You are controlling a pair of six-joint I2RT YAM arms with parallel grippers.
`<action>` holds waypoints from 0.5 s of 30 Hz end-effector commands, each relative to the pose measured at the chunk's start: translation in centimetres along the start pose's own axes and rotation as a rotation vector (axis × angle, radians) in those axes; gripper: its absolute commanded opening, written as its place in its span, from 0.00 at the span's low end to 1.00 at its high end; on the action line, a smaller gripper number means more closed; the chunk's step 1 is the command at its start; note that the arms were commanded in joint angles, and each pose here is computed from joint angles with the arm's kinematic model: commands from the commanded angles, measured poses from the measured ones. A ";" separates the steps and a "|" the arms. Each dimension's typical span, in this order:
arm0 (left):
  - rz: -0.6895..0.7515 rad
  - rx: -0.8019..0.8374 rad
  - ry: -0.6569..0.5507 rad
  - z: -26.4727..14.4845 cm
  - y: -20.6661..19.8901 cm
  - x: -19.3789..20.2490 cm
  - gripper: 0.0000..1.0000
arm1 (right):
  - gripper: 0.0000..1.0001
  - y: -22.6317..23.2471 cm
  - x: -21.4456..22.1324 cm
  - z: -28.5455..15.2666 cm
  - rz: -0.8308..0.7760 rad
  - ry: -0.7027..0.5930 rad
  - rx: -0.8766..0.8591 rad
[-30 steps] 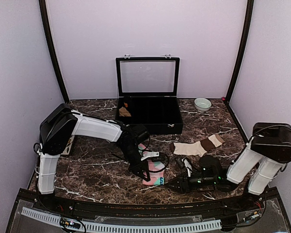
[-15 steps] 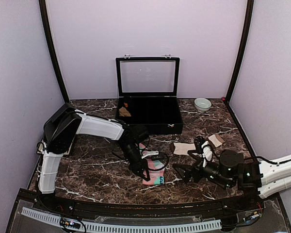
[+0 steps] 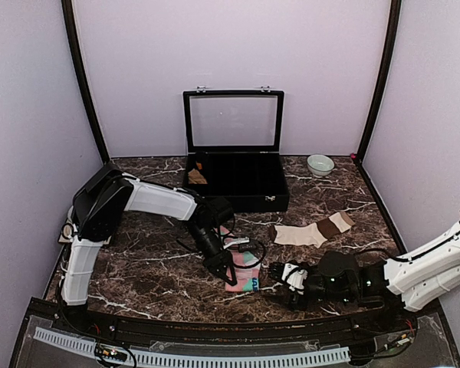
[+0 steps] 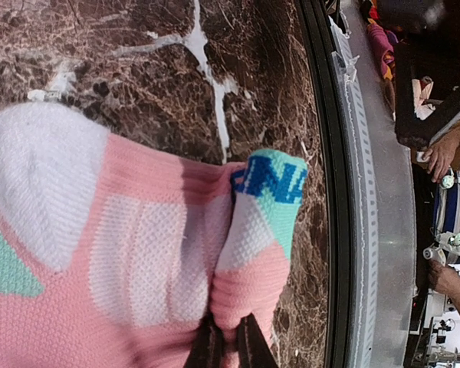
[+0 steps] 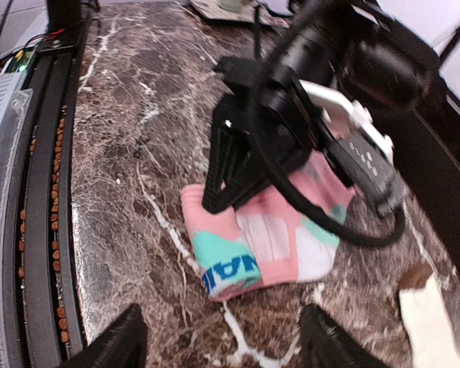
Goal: Roll the socks
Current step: Roll the sock at the center of the board.
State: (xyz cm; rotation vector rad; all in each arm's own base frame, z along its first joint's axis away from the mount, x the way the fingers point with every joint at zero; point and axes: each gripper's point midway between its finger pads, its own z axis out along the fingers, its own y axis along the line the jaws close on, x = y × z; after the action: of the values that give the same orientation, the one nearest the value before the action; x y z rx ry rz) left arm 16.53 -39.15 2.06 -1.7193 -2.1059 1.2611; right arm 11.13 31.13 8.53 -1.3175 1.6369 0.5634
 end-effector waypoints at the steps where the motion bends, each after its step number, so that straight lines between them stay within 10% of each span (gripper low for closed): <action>1: -0.145 -0.093 0.232 1.9 3.6 7.2 0.00 | 0.60 2.1 -2.8 1.7 -0.217 -0.102 -0.101; 15: -0.162 -0.078 0.221 1.6 3.7 7.3 0.00 | 0.48 2.8 -2.1 6.7 -0.294 -0.079 -0.175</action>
State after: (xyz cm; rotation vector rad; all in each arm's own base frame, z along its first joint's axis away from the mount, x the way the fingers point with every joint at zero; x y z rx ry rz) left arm 16.70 -38.73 2.04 -1.6452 -2.0989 1.2952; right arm 10.34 36.60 4.80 -1.6379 1.4196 0.5510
